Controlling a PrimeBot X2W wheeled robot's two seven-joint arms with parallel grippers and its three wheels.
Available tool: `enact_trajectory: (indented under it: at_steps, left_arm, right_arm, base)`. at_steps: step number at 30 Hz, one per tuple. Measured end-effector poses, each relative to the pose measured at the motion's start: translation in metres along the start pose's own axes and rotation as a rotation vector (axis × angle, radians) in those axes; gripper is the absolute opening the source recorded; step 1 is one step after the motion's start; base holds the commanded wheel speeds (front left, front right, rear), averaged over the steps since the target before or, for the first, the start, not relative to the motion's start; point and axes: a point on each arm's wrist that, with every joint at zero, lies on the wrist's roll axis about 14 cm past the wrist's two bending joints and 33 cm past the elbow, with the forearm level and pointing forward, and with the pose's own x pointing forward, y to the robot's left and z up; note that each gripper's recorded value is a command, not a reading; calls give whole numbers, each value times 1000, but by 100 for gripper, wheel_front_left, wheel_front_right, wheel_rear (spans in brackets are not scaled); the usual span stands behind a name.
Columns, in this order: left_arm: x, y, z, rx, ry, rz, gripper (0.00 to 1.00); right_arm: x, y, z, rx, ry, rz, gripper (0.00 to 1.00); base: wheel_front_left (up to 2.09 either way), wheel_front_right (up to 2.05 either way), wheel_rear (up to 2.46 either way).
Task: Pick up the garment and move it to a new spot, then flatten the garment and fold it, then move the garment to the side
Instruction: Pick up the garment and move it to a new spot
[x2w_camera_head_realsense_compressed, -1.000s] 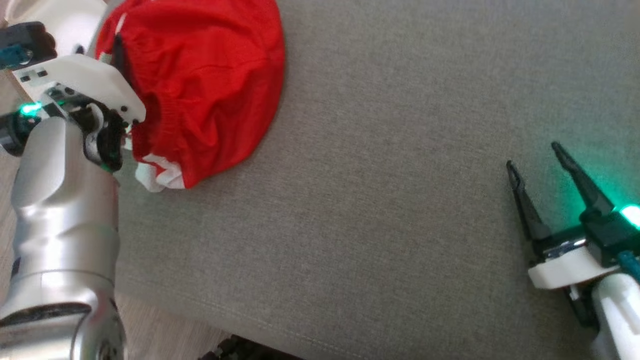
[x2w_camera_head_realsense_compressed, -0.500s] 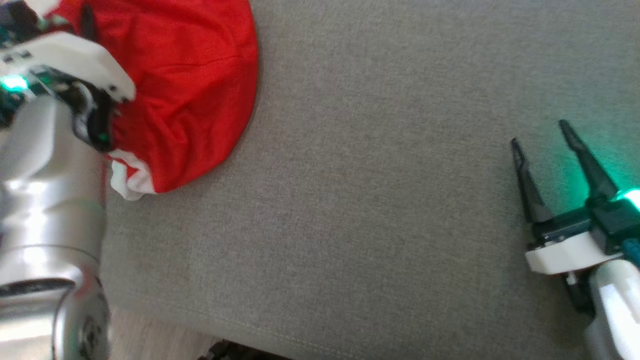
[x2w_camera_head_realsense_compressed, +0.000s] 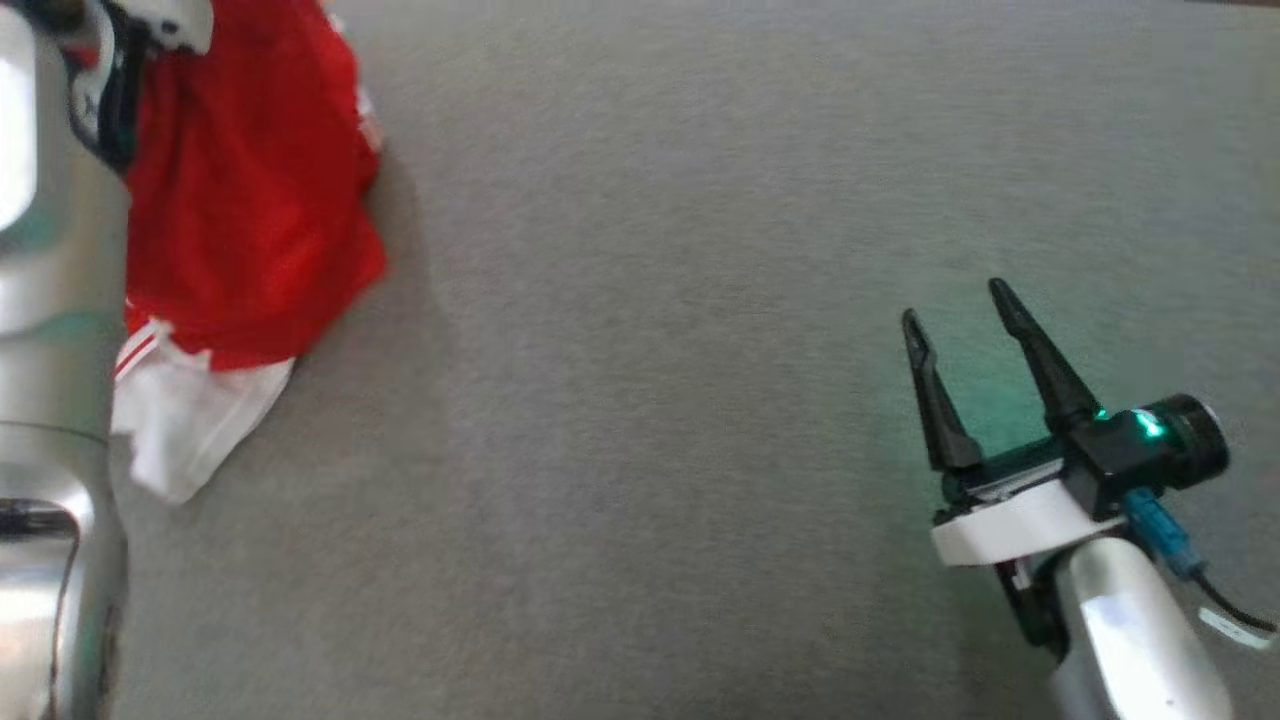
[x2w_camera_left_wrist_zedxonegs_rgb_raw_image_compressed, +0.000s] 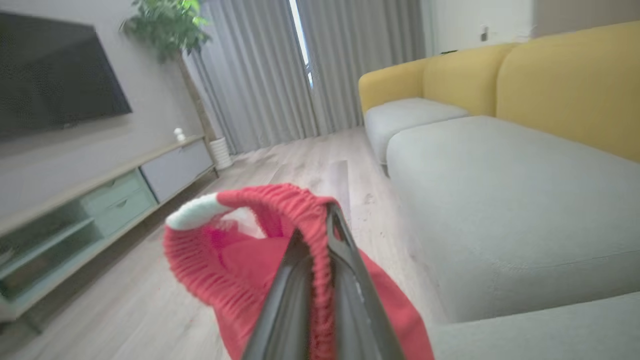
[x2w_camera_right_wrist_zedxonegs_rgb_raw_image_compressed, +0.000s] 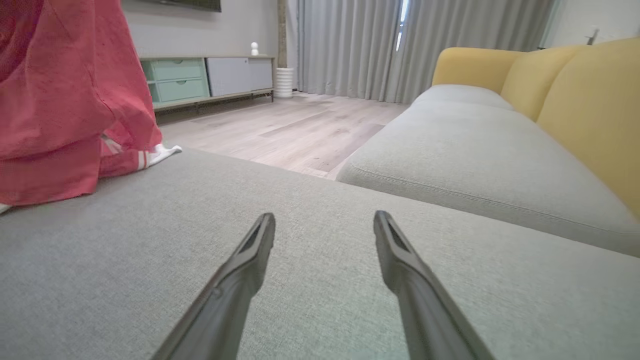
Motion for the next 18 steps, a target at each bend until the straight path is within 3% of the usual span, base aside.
enact_trajectory:
  at_steps: [6,18]
  left_arm:
    - [13,-54,66,75,-144,-144,0]
    - [-1,-244,156,43,-363,-582,0]
  right_arm:
    - [-25,-22,18,20,-34,-117,100]
    - [-105,-92,41,39,-78,-421,100]
  base:
    - [0,0,0]
    - [0,0,0]
